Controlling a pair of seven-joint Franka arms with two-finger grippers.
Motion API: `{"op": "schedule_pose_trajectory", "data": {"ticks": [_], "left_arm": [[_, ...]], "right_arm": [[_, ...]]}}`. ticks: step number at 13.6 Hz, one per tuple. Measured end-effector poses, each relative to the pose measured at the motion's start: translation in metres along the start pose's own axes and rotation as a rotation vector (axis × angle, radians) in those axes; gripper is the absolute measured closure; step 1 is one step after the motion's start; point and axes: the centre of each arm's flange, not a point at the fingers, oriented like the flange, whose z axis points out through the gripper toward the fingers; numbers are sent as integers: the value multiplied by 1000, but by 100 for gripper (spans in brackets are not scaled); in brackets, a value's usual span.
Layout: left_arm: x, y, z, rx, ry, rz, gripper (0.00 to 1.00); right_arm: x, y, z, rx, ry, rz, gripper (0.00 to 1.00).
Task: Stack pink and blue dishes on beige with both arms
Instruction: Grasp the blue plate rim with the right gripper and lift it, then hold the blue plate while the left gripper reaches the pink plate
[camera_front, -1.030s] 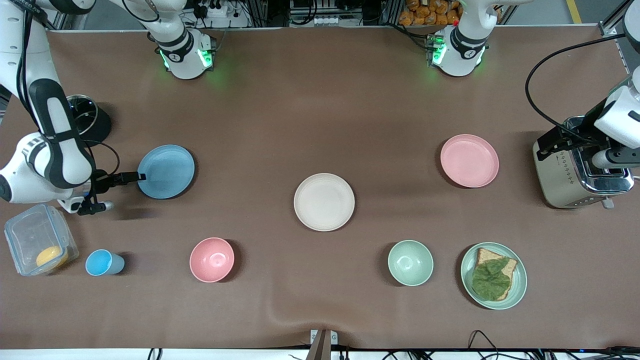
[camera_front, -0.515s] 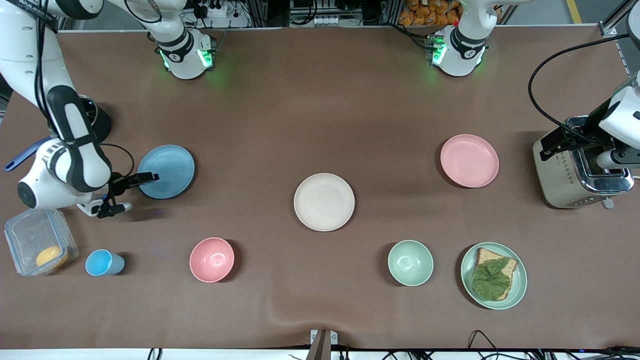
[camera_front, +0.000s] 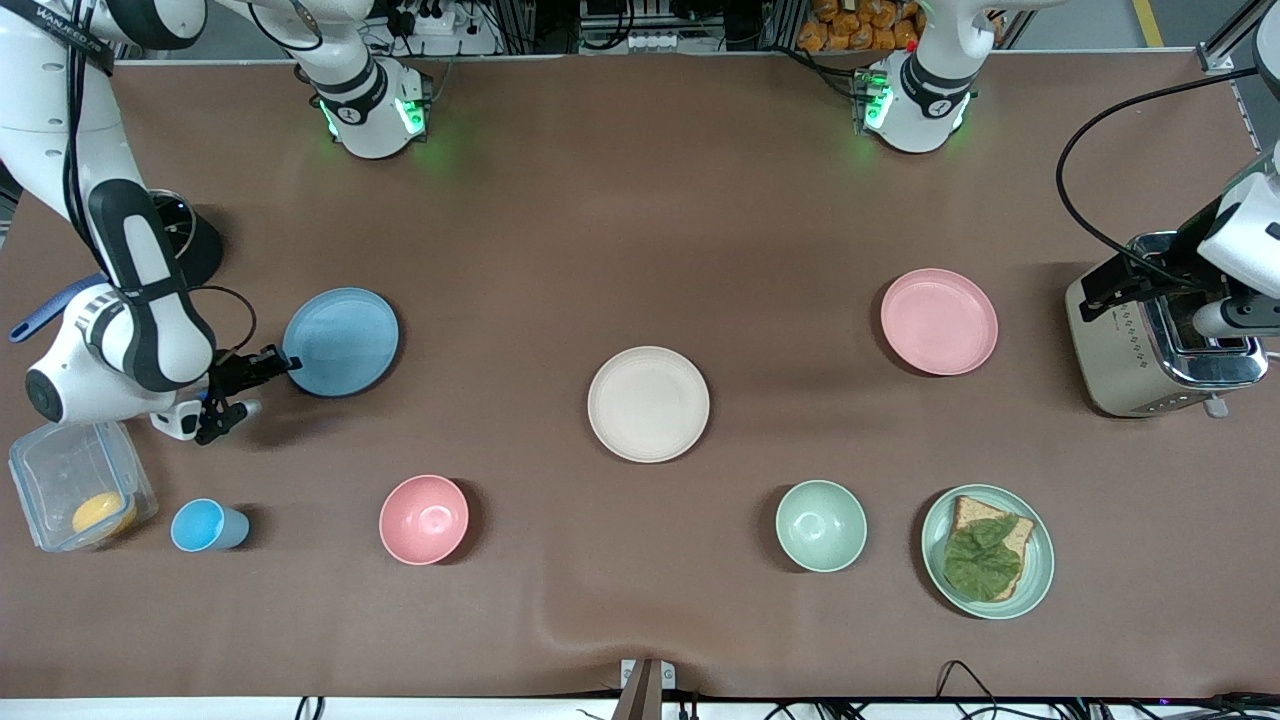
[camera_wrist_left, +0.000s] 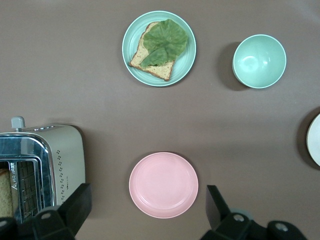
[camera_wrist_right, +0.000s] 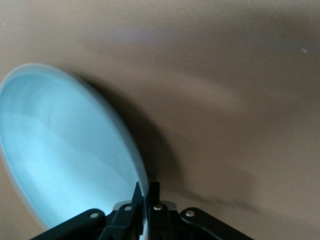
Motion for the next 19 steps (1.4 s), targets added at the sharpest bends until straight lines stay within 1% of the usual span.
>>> {"op": "schedule_pose_trajectory", "data": {"ticks": [4,6,10,12,14,19], "left_arm": [[0,0,0,0,0,0,0],[0,0,0,0,-1,0,0],[0,0,0,0,-1,0,0],[0,0,0,0,-1,0,0],[0,0,0,0,-1,0,0],[0,0,0,0,-1,0,0]], "right_arm": [[7,-7,-21,21,-11,-18,96],[10,-13,-38,47,-29,-31,96],[14,-42,-110,109,-80,-59,96],[10,-57,-145,129,-102,-64,96],[5,-67,-174,132,-106,-72,96],[1,-83,-209,96,-68,-93,96]]}}
